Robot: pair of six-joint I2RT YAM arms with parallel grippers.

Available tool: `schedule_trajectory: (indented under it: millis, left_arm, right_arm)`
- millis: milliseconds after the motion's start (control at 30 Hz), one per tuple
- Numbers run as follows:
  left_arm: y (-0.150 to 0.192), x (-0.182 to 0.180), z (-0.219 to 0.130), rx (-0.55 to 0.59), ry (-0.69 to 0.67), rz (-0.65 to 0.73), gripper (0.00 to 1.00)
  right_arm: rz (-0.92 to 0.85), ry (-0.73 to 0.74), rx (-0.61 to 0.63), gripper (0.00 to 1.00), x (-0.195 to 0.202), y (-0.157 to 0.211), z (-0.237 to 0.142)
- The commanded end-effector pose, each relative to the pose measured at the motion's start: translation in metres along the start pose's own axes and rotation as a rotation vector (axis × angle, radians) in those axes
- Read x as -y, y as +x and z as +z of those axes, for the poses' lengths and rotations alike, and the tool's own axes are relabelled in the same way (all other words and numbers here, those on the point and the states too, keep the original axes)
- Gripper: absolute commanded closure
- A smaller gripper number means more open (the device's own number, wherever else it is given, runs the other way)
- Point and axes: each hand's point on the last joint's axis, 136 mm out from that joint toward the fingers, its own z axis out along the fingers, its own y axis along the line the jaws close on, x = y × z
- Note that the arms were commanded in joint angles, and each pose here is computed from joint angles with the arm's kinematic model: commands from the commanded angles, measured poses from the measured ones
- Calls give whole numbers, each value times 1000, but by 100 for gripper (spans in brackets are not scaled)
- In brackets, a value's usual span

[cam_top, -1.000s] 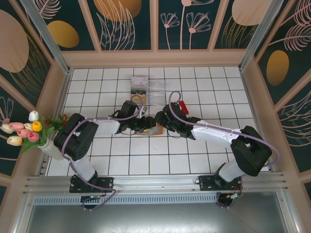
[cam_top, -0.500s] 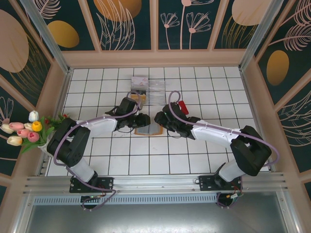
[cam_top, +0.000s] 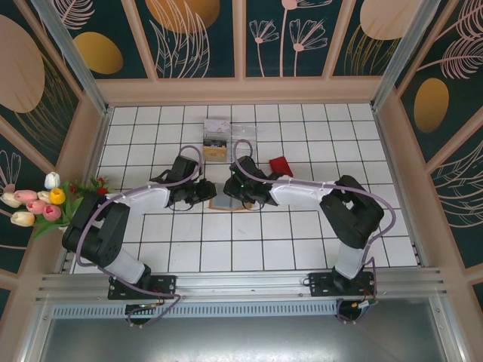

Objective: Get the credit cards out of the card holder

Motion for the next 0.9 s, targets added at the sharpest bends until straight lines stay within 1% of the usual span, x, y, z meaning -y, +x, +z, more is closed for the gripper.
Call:
schedule_trajectory:
  millis: [0,200,500,667,867]
  left_arm:
    - [5,6,7,-34,55,-18,77]
    - [9,5,14,-62,60,-18,78]
    - [11,0,19,-74,48,-25,71]
    - [12,2,20,-81,54,-27,71]
    - [15,8,20,-104,90,-22,75]
  right_arm:
    - [-1,13,-47,68,-1,6,6]
    - [3,39,-64,70,3,9,13]
    - [8,103,-61,70,16,9,14]
    - [13,119,-77,70,21,12,18]
    - [22,133,-87,70,27,15,21]
